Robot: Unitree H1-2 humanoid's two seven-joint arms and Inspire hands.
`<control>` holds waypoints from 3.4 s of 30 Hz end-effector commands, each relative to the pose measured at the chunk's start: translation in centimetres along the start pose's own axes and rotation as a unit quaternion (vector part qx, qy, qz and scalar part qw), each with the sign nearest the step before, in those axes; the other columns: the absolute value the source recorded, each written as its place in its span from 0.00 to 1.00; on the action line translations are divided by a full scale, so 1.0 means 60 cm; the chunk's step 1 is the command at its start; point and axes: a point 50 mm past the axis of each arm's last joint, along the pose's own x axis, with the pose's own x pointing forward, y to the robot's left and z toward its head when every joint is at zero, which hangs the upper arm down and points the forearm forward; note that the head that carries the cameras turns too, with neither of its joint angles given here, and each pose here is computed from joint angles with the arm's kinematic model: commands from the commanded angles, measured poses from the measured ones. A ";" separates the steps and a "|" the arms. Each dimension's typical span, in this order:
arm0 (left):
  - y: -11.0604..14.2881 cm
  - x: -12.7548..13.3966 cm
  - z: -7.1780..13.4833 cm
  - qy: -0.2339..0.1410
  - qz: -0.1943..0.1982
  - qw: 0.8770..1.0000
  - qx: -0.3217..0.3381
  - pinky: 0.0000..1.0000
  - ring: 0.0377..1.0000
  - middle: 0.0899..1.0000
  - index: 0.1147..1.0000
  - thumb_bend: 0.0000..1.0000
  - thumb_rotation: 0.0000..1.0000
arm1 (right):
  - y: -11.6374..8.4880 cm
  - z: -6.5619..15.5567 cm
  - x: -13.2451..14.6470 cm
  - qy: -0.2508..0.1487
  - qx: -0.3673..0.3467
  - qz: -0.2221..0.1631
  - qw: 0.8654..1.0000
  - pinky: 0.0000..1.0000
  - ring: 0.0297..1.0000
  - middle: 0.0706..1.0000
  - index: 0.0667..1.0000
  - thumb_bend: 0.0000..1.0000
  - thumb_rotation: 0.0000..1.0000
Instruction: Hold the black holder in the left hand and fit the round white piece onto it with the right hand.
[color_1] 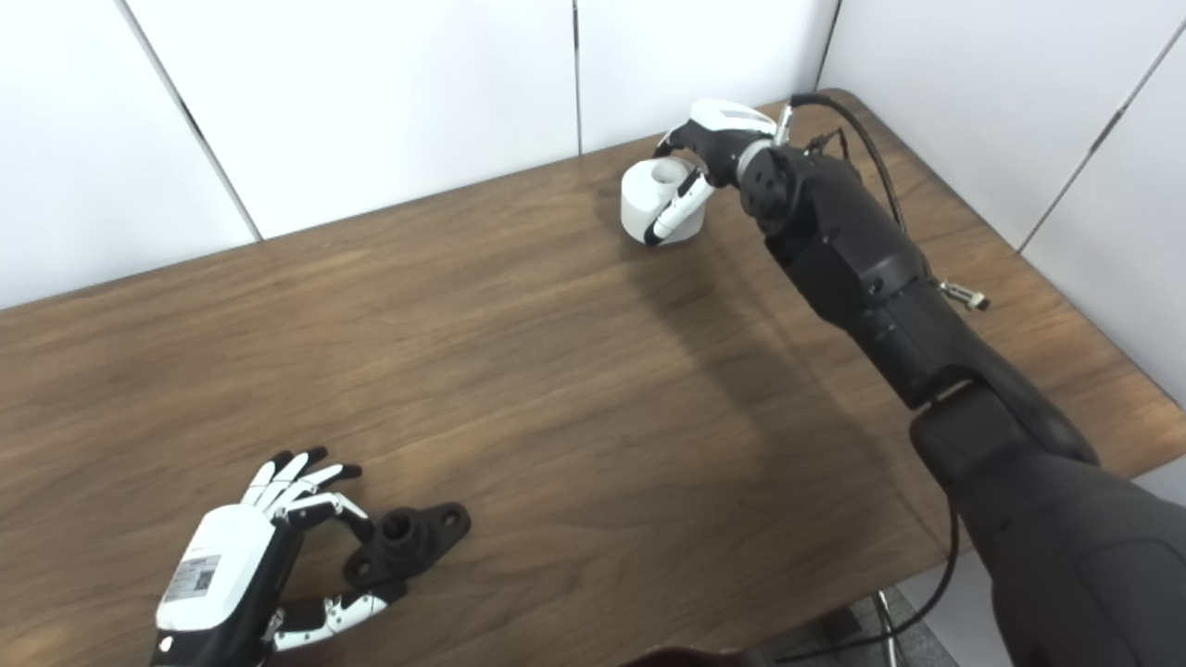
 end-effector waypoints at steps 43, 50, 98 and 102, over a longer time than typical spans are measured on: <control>-0.034 -0.028 -0.009 0.036 -0.073 0.997 0.012 0.99 0.94 0.82 0.42 0.52 0.06 | -0.075 0.009 -0.008 -0.006 -0.016 -0.039 0.999 0.96 0.99 0.91 0.75 0.84 0.26; -0.034 -0.028 -0.009 0.038 -0.075 0.996 0.012 1.00 0.95 0.82 0.42 0.52 0.06 | -0.073 0.008 -0.007 -0.007 -0.014 -0.039 0.999 0.97 1.00 0.92 0.75 0.84 0.25; -0.032 -0.024 -0.006 0.033 -0.066 0.997 0.004 0.99 0.94 0.82 0.42 0.52 0.06 | -0.065 0.002 -0.006 -0.043 -0.014 -0.053 0.998 0.98 0.94 0.81 0.45 0.52 0.13; -0.032 -0.022 -0.005 0.033 -0.066 0.997 0.003 0.99 0.95 0.82 0.42 0.52 0.06 | -0.062 -0.002 -0.005 -0.047 -0.020 -0.049 0.997 0.99 0.93 0.80 0.45 0.52 0.13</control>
